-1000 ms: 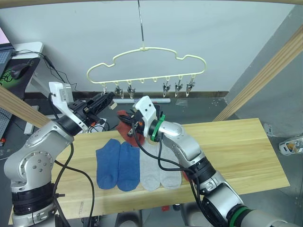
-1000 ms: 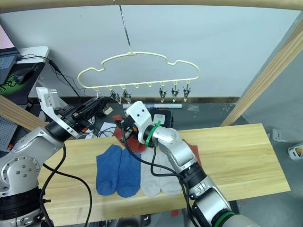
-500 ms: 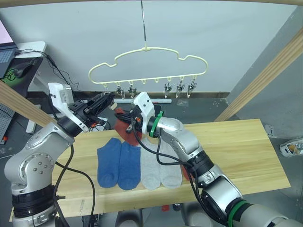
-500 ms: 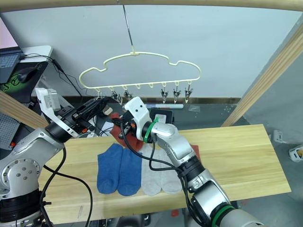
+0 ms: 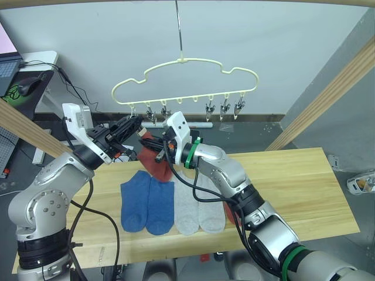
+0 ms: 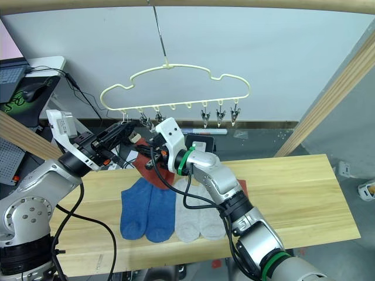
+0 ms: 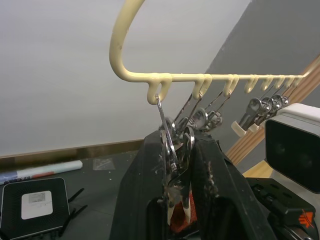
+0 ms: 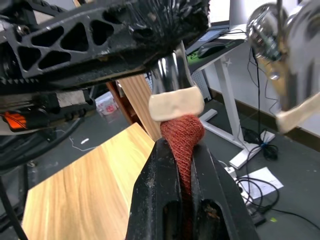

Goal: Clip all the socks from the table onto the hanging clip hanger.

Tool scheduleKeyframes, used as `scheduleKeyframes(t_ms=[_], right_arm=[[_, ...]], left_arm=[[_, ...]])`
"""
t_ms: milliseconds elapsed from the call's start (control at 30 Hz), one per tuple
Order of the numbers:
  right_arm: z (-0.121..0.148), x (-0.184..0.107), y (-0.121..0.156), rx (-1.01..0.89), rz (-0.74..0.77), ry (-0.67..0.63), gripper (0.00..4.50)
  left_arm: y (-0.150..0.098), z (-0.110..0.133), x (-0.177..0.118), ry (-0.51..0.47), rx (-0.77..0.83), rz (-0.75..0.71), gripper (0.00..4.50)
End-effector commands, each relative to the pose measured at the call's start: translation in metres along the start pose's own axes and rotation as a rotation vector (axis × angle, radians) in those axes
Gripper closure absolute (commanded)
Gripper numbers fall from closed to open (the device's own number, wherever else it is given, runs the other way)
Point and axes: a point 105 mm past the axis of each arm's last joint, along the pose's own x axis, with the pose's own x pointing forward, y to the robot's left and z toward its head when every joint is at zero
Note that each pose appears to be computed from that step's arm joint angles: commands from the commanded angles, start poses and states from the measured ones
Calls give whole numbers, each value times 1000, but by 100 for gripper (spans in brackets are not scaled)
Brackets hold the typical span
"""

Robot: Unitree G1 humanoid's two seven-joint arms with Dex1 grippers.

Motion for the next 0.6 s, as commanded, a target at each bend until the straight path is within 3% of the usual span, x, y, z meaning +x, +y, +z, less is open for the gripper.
scheduleKeyframes(t_ms=[33,500,600], right_arm=[[41,30,51,35,161,-152,450],[50,32,59,66,194,-187,450],[50,33,60,65,199,-187,450]], left_arm=[[-11,7,0,-24,16,-41,419],[-9,3,-1,-17,-16,-30,419],[-10,1,-2,-7,-37,-31,324]])
